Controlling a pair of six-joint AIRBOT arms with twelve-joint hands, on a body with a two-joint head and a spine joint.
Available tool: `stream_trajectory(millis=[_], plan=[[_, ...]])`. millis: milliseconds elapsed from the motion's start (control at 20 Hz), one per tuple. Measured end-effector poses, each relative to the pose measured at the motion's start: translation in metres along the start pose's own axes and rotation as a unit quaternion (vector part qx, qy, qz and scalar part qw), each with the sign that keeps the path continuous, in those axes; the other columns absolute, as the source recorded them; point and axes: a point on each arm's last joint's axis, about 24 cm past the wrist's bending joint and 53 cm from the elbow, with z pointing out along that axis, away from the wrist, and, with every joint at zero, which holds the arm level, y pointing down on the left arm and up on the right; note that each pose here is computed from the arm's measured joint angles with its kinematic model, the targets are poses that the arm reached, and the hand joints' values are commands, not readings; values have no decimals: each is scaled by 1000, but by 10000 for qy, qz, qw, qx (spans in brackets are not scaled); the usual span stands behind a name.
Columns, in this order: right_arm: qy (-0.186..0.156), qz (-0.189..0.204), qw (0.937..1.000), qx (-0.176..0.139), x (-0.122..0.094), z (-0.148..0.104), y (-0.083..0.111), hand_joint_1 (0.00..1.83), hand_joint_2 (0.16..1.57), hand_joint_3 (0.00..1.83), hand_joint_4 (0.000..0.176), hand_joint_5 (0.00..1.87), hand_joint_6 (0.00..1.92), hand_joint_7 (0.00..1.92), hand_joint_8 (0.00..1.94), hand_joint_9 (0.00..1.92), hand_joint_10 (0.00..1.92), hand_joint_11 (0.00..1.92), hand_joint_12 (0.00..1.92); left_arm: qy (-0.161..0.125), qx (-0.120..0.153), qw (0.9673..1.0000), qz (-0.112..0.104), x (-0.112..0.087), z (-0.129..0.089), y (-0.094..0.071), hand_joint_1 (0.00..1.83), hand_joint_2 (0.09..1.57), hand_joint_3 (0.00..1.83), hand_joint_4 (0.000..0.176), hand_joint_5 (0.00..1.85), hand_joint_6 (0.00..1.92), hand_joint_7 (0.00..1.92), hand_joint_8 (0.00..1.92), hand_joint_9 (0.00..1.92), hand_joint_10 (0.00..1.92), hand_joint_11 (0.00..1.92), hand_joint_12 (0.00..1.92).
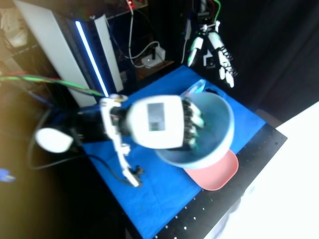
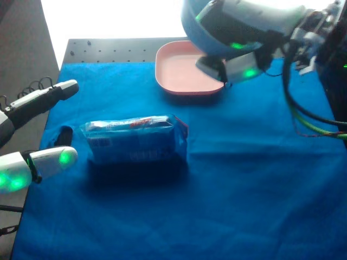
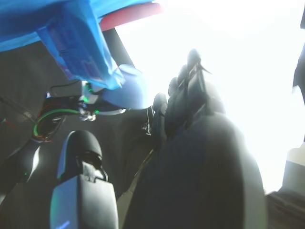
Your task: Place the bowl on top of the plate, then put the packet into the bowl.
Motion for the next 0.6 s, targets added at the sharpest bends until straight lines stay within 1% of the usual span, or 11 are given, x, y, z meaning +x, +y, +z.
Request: stream_trajectory(millis=[50,100,150,250,300,350,400,450,500,550,600], plan=[[63,-27,10000,35,6,4,-2,1223,577,1480,0,956,1649,1016,1941,1347,1921,1440,1921,18,8,10000,9,1,0,0,576,1117,1,66,178,0,133,0,102,1,98,76],[120,-39,9999,72,11,6,-3,1214,584,1454,0,960,1630,985,1941,1288,1921,1367,1921,26,21,10000,16,1,0,-1,585,1119,2,69,167,0,127,0,93,0,91,74],[181,-50,9998,112,16,9,-5,1210,575,1482,0,963,1659,1002,1941,1280,1921,1313,1921,-5,32,10000,6,-1,2,-2,582,1117,0,68,170,2,133,3,98,3,96,77],[259,-73,9994,213,23,12,-11,1216,512,1639,0,1019,1756,1097,1941,1435,1921,1502,1921,-14,57,10000,4,-1,2,-3,586,1125,4,55,165,0,133,2,100,3,96,80],[294,-82,9992,267,25,13,-14,1237,946,1066,0,1093,1888,1257,1941,1460,1921,1555,1921,2,56,10000,6,0,2,-3,581,1128,4,61,157,0,124,0,96,1,91,81],[371,-129,9986,344,30,13,-18,1176,1149,773,0,1111,1914,1262,1941,1432,1921,1538,1921,11,53,10000,10,0,2,-3,569,1129,4,54,168,4,137,5,118,9,124,99],[415,-170,9982,407,32,13,-21,1099,1302,487,0,1107,1893,1231,1941,1377,1921,1474,1921,2,51,10000,7,0,2,-3,563,1135,5,52,163,2,133,3,116,6,118,102],[464,-215,9976,472,34,14,-25,991,1433,288,0,1105,1729,1222,1921,1352,1921,1426,1921,-6,55,10000,3,-1,2,-3,577,1136,4,51,161,1,128,0,109,3,104,100],[481,-238,9973,509,35,14,-27,1066,1463,170,0,1053,1289,1149,1654,1237,1833,1273,1917,-2,58,10000,1,0,2,-3,589,1139,4,55,161,1,120,0,98,0,86,96],[499,-225,9970,554,37,15,-30,1159,1449,86,0,1032,966,1110,1466,1164,1737,1187,1870,-1,63,10000,3,0,3,-3,585,1142,5,52,162,1,122,1,103,2,90,103],[536,-242,9962,646,40,16,-35,1195,1442,36,0,983,583,1031,1251,1069,1561,1072,1772,-5,71,10000,0,0,3,-4,587,1143,4,59,151,0,109,0,85,0,73,99]])
